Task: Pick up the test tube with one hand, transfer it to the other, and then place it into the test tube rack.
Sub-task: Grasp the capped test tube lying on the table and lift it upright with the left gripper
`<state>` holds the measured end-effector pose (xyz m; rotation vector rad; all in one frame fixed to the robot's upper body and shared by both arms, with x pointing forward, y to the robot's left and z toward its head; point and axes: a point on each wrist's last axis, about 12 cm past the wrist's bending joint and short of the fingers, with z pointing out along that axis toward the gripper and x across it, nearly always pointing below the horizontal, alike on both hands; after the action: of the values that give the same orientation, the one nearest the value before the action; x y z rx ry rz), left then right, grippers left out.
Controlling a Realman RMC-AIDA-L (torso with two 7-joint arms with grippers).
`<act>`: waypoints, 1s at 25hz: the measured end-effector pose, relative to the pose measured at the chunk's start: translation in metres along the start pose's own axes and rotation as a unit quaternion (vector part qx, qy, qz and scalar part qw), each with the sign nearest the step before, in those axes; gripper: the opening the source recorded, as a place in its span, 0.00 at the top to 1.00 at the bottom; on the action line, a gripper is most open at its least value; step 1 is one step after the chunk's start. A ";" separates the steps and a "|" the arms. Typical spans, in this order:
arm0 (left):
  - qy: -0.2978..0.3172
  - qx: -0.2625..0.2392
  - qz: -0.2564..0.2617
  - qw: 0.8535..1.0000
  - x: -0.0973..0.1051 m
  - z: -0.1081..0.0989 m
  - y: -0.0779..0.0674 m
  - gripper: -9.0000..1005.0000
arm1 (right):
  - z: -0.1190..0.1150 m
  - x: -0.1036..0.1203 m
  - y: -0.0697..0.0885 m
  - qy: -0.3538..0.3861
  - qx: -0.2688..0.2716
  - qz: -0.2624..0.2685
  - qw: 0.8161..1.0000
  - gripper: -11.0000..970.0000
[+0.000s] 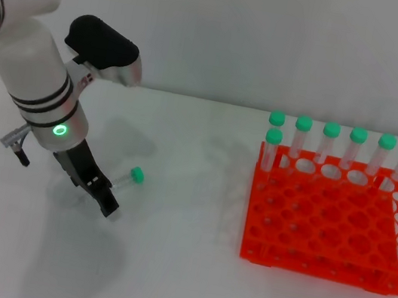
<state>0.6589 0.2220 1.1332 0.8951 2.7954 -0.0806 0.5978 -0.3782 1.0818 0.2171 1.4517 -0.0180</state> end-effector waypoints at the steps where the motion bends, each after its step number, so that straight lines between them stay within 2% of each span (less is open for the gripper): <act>1: 0.001 0.002 0.002 1.000 0.000 0.001 -0.001 0.18 | 0.000 0.000 0.000 0.000 0.000 0.000 1.000 0.11; 9: 0.002 0.003 0.003 1.000 0.000 0.003 -0.002 0.24 | 0.000 0.000 0.000 0.001 -0.001 -0.001 1.000 0.11; 20: 0.006 -0.003 0.000 1.000 0.005 0.006 0.001 0.60 | -0.001 0.001 0.002 0.001 -0.001 0.001 1.000 0.11; 25: 0.006 -0.003 0.001 1.000 0.005 0.006 0.001 0.64 | -0.001 0.002 0.003 0.002 -0.001 0.003 1.000 0.11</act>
<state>0.6564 0.2254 1.1266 0.8996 2.8037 -0.0656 0.5974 -0.3748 1.0800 0.2189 1.4550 -0.0112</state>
